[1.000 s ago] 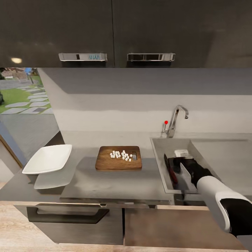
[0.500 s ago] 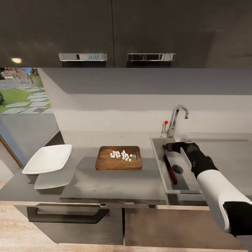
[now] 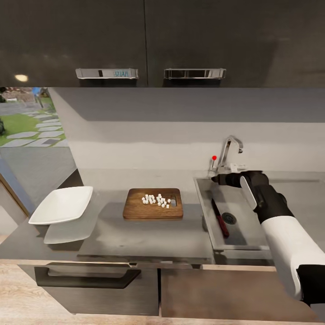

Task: In the kitchen, take the Vidalia onion out of the sink, dice it on the chopping board with the paring knife, put the diced onion into the bowl on the countertop, then place both the paring knife and the chopping board into the sink.

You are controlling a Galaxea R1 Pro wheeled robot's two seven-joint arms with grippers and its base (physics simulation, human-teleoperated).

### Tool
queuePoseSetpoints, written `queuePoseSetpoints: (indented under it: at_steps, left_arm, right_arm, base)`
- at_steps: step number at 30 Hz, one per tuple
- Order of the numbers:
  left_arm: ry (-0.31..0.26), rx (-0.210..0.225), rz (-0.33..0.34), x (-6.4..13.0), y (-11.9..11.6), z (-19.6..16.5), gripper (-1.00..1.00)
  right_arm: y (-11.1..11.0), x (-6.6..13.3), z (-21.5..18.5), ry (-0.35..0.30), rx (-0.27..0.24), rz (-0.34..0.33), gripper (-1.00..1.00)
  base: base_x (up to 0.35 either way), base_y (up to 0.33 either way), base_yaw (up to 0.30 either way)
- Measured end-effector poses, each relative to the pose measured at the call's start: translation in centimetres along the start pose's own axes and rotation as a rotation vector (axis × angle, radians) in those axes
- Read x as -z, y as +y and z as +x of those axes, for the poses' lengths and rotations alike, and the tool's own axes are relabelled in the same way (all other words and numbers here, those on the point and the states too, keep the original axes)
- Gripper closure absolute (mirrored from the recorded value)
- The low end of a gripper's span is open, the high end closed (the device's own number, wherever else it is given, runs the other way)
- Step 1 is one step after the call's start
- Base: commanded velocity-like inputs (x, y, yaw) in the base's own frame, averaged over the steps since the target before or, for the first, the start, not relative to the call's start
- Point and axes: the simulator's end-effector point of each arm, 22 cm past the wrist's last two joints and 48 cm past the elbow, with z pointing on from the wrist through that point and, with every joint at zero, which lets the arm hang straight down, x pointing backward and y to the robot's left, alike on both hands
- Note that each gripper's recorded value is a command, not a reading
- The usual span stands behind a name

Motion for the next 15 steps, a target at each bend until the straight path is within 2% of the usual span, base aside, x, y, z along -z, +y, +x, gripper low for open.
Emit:
queuePoseSetpoints:
  at_steps: [15]
  left_arm:
    - [-0.005, 0.001, 0.000, 0.00, -0.03, -0.12, -1.00]
  right_arm:
    - [-0.68, -0.07, 0.34, 0.008, 0.001, 0.008, -1.00]
  base:
    - [0.000, 0.000, 0.000]
